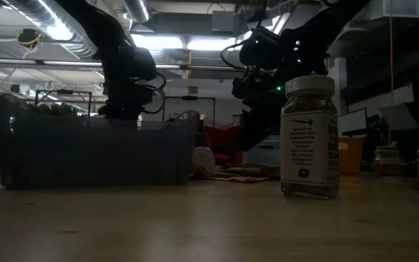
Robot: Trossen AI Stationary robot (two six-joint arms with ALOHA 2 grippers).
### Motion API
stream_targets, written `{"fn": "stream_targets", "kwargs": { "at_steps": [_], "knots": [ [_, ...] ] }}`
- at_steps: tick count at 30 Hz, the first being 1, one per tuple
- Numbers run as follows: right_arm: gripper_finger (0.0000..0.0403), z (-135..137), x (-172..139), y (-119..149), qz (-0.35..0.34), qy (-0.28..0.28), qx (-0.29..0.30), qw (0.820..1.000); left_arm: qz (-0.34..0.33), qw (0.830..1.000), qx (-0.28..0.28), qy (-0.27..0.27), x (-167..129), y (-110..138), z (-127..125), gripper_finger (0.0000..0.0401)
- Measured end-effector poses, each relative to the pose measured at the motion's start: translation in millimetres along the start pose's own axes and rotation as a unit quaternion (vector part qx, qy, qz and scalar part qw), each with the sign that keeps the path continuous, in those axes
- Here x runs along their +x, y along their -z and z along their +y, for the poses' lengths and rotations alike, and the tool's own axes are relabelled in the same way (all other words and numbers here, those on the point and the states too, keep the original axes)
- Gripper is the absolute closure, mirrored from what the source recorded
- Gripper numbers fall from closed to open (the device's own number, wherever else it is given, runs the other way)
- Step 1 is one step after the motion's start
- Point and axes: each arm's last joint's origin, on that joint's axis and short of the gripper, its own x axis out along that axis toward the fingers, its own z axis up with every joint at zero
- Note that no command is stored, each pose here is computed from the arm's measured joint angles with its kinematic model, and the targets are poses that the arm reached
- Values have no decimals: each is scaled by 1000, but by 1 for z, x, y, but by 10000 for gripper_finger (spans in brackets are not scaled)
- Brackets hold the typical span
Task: Sort spices by type
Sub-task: Put the yellow seasoning bottle into the left transparent bin
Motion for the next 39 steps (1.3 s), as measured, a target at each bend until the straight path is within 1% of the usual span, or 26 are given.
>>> {"fn": "stream_targets", "kwargs": {
  "at_steps": [15, 22, 29, 32, 35, 39],
  "knots": [
    [153, 0, 0, 0, 0, 0, 0, 1000, -5, 1000, 10, 0, -3, -2, 0, 160],
    [153, 0, 0, 0, 0, 0, 0, 1000, -7, 999, 38, -7, -3, -3, 1, 160],
    [153, 0, 0, 0, 0, 0, 0, 1000, -8, 1000, 10, -9, -3, -3, 1, 160],
    [153, 0, 0, 0, 0, 0, 0, 1000, -19, 1000, -6, -9, -2, -6, 1, 159],
    [153, 0, 0, 0, 1, 0, 0, 1000, -27, 1000, -10, -9, 3, -10, 1, 159],
    [153, 0, 0, 0, 2, 0, 0, 1000, -42, 999, 20, -10, 7, -14, 0, 159]
  ]
}}
